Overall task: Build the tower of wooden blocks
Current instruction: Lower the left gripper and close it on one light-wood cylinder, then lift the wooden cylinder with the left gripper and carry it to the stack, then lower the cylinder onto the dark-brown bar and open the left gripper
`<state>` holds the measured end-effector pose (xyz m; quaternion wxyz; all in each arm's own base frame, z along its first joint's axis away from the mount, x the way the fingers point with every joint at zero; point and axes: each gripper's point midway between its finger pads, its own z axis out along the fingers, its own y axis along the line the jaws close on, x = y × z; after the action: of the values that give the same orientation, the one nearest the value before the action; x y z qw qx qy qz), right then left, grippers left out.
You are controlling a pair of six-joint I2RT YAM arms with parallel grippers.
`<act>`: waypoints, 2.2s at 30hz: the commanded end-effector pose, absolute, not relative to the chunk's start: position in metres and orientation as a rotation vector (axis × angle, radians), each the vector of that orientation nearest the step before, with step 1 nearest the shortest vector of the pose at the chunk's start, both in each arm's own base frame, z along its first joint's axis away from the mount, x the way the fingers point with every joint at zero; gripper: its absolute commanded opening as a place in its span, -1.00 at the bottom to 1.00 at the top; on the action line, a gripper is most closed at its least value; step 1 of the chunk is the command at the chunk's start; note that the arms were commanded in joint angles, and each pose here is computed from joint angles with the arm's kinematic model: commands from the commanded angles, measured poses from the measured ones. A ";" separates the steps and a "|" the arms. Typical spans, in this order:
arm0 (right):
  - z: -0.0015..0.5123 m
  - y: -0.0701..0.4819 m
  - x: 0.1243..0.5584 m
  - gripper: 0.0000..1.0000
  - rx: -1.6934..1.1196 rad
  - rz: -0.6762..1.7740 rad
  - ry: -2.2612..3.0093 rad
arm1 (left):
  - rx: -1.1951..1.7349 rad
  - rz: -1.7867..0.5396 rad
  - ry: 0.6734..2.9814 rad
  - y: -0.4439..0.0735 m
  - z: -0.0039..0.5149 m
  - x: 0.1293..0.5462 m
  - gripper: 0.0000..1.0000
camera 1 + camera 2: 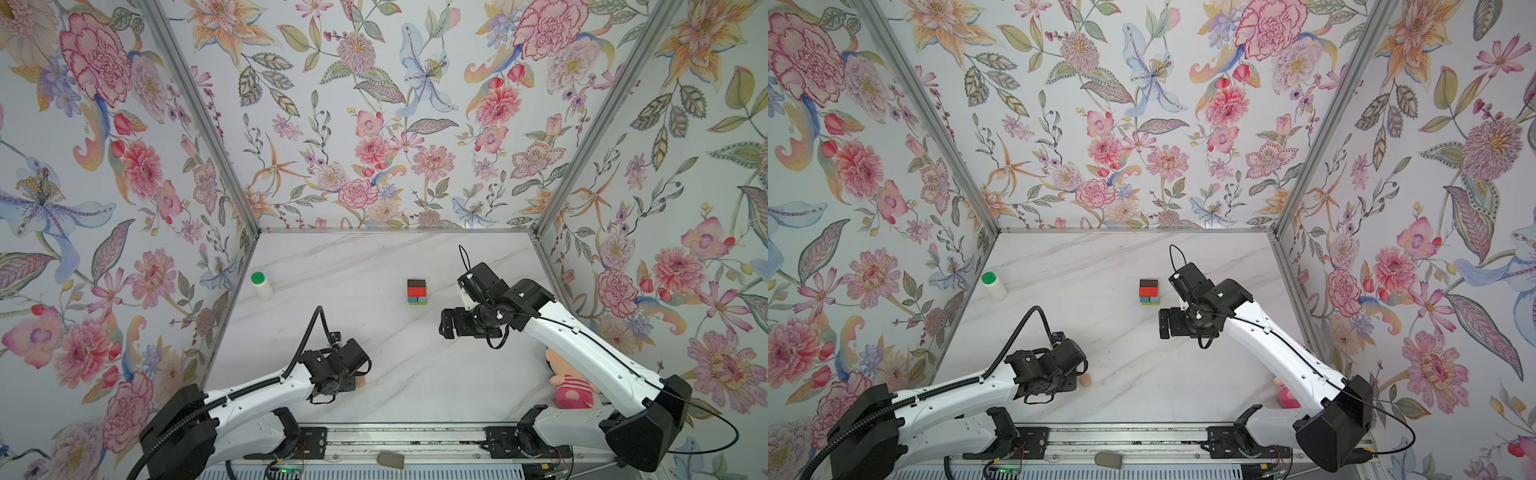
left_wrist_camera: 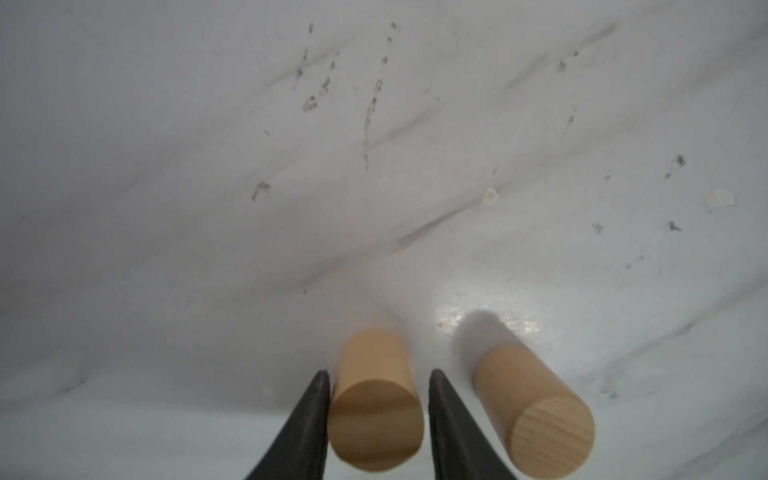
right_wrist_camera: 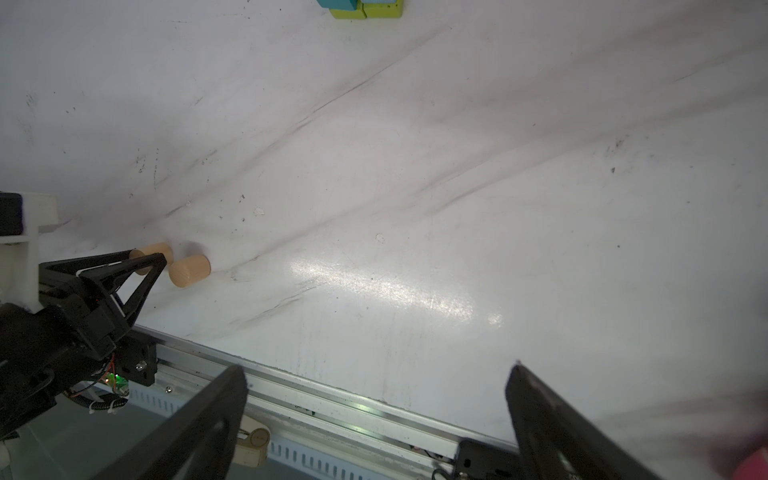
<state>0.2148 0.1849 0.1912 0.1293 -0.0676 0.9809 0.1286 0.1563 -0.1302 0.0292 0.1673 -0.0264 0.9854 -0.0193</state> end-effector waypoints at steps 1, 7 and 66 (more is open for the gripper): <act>0.189 0.181 0.215 0.98 -0.194 0.364 2.853 | -0.075 -0.039 2.798 -0.130 0.034 0.162 -0.43; 0.189 0.180 0.217 0.99 -0.191 0.363 2.852 | -0.050 -0.029 2.798 -0.135 0.044 0.166 -0.70; 0.224 0.095 0.224 0.98 0.273 0.375 2.732 | 0.555 -0.109 2.641 -0.349 0.112 0.445 -0.85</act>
<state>0.2269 0.1007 0.2190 0.1844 0.0854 0.9691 0.1402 0.4451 -0.3550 0.1176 0.2292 0.1936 0.9530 -0.0414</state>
